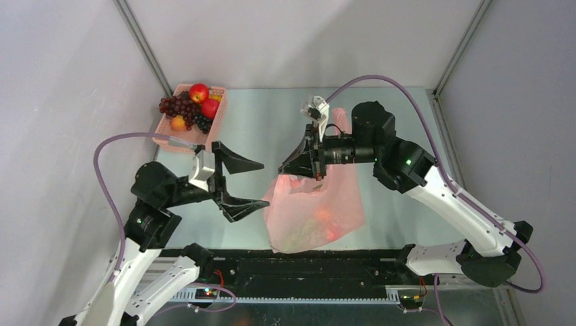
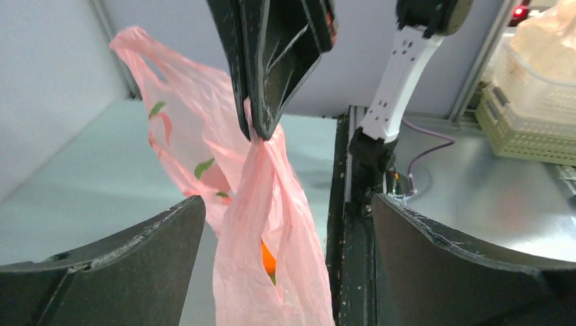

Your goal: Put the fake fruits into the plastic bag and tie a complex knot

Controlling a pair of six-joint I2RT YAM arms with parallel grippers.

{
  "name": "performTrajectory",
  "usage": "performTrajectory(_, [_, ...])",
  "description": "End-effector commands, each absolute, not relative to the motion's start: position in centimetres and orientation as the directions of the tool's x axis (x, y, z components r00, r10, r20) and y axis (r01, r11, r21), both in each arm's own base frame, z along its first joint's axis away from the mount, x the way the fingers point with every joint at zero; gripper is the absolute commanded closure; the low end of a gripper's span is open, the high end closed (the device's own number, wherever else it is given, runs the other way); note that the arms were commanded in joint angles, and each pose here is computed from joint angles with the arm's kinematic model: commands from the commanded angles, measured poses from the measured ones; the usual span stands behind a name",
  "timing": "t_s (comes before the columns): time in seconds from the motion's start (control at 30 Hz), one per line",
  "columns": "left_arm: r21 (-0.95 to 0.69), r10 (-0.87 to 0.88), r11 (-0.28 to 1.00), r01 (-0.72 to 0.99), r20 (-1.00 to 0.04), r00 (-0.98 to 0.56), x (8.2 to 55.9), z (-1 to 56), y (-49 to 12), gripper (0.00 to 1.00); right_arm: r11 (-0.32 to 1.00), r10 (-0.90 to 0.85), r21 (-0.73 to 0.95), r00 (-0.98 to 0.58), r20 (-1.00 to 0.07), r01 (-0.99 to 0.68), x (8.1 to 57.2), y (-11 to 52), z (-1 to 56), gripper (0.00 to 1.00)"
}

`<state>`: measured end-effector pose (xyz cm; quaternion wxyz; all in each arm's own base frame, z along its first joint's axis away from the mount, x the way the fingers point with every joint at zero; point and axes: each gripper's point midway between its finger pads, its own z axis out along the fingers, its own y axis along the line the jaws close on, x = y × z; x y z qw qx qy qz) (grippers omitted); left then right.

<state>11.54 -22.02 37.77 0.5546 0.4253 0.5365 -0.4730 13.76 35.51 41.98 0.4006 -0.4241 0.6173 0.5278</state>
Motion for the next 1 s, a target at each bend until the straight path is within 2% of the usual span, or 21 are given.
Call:
performTrajectory(0.0, [-0.005,-0.141,0.092,0.996,-0.99,0.008,10.6,41.0,-22.9,0.01,-0.001,-0.06,0.254,-0.253,-0.966,-0.967,11.3,33.9,44.9,1.0])
performTrajectory(0.27, [0.006,-0.203,-0.03,1.0,-0.979,0.0,9.6,43.0,-25.8,0.01,-0.002,-0.036,0.229,-0.229,-0.973,-0.973,10.3,32.6,46.8,1.0])
performTrajectory(0.5, [-0.047,-0.137,-0.09,0.995,-0.989,-0.06,9.6,40.9,-29.4,0.01,-0.001,-0.007,0.21,-0.21,-0.978,-0.978,9.6,31.9,48.1,1.0])
performTrajectory(0.57, [-0.06,-0.136,-0.099,0.993,-0.988,-0.073,9.5,40.4,-29.6,0.04,0.007,0.001,0.204,-0.204,-0.979,-0.979,9.5,31.6,48.3,1.0])
performTrajectory(0.7, [-0.1,-0.134,-0.122,0.987,-0.984,-0.116,8.9,39.1,-29.9,0.26,0.029,0.014,0.193,-0.193,-0.981,-0.981,9.7,31.3,48.5,1.0])
performTrajectory(0.77, [-0.123,-0.126,-0.131,0.984,-0.982,-0.139,8.7,38.4,-30.1,0.43,0.041,0.015,0.19,-0.19,-0.982,-0.981,10.0,31.3,48.5,1.0])
performTrajectory(0.93, [-0.155,-0.124,-0.127,0.98,-0.978,-0.17,8.5,37.3,-30.2,0.67,0.068,0.013,0.189,-0.188,-0.982,-0.98,10.5,31.2,48.3,1.0])
performTrajectory(0.97, [-0.161,-0.123,-0.125,0.979,-0.977,-0.177,8.5,37.1,-30.2,0.77,0.072,0.014,0.189,-0.189,-0.982,-0.979,10.5,31.2,48.3,1.0])
